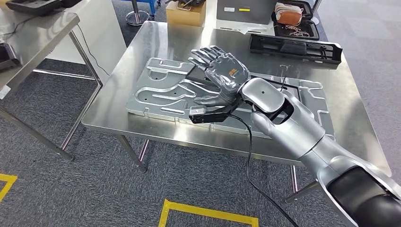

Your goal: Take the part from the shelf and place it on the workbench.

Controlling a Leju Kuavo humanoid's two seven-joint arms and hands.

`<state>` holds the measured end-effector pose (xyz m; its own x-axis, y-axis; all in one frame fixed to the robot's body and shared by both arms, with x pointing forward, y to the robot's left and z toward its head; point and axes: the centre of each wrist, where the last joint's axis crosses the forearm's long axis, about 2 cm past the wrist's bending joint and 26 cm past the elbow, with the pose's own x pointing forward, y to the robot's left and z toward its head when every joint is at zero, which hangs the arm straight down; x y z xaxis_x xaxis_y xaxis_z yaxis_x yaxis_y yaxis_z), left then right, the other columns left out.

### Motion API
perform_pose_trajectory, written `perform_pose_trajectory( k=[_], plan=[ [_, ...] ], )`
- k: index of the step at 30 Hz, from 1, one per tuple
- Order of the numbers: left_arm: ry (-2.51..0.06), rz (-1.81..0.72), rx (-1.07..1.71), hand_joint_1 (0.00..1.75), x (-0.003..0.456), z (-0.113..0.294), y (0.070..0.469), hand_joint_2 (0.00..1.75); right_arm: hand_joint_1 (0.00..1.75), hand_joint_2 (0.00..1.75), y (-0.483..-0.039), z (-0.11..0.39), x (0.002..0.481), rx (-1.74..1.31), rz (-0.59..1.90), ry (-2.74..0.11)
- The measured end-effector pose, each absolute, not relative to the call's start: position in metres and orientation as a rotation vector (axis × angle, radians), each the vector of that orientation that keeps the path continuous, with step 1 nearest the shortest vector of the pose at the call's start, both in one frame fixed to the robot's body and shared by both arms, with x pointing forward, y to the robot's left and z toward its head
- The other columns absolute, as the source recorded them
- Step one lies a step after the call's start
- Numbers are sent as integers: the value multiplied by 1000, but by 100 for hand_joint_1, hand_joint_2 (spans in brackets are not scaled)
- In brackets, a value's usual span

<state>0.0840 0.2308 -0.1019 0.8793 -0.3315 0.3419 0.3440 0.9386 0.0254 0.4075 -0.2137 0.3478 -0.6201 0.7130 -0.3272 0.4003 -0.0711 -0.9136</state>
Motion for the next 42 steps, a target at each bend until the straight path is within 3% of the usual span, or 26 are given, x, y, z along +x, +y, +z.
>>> perform_pose_trajectory(
  k=[42],
  plan=[
    [-378,-373,-29,0,76,-103,232,0,0,0,-223,330,407,-1077,1771,-1910]
  ],
)
